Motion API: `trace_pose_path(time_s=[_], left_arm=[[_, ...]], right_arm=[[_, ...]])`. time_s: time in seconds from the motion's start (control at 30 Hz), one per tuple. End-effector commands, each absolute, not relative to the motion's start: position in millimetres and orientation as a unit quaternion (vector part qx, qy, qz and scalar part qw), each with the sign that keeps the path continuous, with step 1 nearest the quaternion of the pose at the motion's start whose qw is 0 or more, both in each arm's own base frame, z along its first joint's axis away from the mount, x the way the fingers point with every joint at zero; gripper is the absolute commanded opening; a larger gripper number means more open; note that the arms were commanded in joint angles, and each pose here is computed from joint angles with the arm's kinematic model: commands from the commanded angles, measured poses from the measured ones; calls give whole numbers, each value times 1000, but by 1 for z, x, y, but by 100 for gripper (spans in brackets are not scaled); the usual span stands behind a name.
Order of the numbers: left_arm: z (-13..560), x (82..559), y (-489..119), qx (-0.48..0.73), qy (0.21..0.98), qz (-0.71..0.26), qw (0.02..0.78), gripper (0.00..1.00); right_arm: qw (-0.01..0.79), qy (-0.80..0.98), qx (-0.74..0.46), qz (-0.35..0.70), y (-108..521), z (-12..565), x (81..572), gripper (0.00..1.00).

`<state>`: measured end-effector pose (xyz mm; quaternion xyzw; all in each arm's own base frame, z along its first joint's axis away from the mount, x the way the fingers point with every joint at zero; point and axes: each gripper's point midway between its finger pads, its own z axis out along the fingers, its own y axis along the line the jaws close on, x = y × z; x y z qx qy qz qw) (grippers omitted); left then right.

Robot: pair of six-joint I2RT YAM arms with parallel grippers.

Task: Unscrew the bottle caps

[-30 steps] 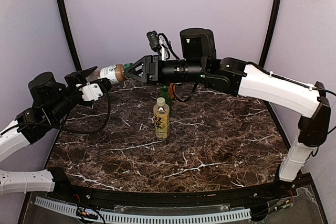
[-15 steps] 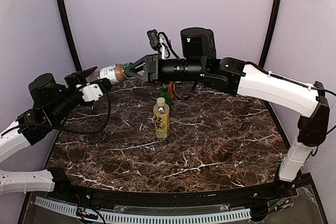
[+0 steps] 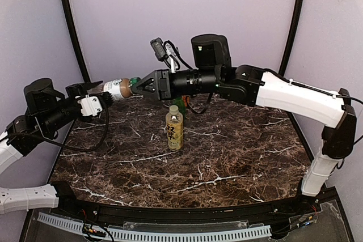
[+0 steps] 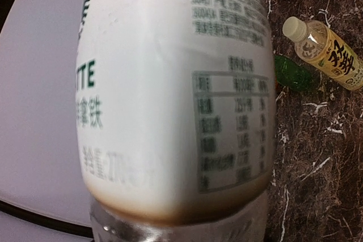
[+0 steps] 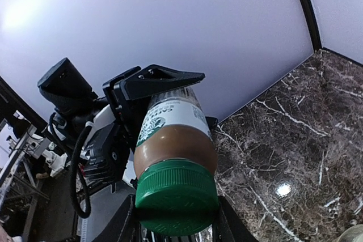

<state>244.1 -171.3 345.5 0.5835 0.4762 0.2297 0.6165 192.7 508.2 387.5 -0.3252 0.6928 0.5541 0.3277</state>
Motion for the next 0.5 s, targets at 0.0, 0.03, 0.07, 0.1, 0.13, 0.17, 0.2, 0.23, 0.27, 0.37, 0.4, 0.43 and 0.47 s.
trace_pose_path(time_s=[0.0,0.03,0.07,0.1,0.13,0.17,0.2,0.23,0.27,0.37,0.4,0.43,0.47], left_arm=[[291,183,-213,680,497,-7,539,12],[287,178,-213,677,513,-29,527,11],[286,172,-216,679,513,-49,522,11],[285,167,-218,676,521,-74,515,10],[285,164,-219,674,525,-87,512,10],[284,158,-222,671,531,-112,505,10],[284,154,-223,670,534,-125,501,10],[283,148,-225,670,537,-147,492,10],[283,145,-226,670,538,-157,487,10],[282,138,-228,663,547,-188,475,10],[282,137,-229,661,549,-192,475,10],[284,137,-229,653,554,-198,476,10],[286,138,-230,649,555,-201,480,10]], right_arm=[[456,603,-441,484,513,405,175,0],[466,595,-454,471,514,405,171,0],[477,586,-470,457,516,404,167,0],[489,576,-485,441,517,403,163,0],[498,566,-500,426,519,401,159,0],[510,552,-519,407,521,399,154,0],[517,545,-530,394,522,397,150,0],[521,538,-541,384,523,395,147,0],[523,533,-549,376,524,394,145,0],[529,524,-559,366,521,394,142,0],[531,523,-559,364,519,395,142,0],[533,522,-559,363,517,397,142,0],[535,519,-559,363,514,399,140,0]])
